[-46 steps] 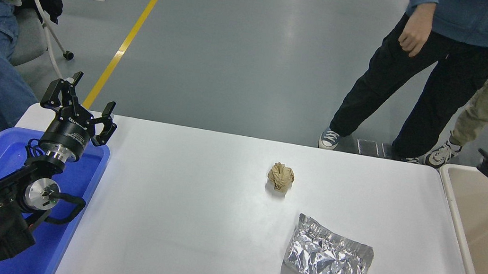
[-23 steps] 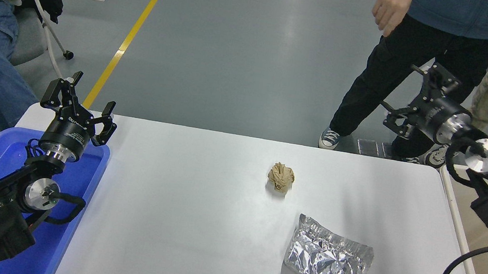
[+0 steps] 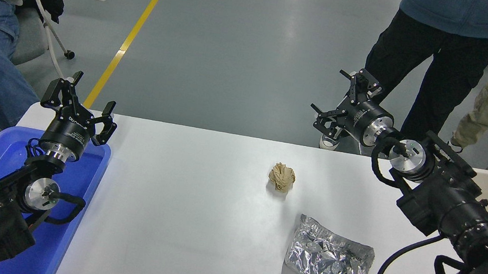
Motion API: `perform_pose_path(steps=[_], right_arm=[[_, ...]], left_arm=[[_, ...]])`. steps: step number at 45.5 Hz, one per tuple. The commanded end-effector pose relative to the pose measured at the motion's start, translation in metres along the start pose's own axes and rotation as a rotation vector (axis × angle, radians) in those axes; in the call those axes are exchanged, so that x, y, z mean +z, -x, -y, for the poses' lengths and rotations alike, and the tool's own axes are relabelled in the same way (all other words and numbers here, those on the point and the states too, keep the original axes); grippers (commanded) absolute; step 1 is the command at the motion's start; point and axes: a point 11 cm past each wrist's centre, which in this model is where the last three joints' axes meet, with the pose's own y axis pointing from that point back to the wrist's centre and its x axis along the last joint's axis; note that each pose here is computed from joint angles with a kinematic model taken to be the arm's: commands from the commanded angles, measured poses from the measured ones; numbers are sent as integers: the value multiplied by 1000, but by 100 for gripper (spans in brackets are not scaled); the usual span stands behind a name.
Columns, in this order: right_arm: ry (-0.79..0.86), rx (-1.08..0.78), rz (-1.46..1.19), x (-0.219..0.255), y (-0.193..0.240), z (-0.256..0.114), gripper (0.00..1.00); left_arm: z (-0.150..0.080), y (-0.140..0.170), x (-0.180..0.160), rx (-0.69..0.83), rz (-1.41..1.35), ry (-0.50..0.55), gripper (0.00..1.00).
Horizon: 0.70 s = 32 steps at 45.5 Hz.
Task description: Dispose of the paper cup in the dustbin
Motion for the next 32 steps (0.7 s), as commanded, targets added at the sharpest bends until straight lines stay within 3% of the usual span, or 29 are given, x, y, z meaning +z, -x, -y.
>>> perform_pose_path(steps=[1,32], right_arm=[[16,22,40,25,-14,-4,100],[-3,87,74,52,-48,-19,100]], left_arm=[[0,0,0,-1,0,-1,100],[0,0,0,-1,0,-1,100]])
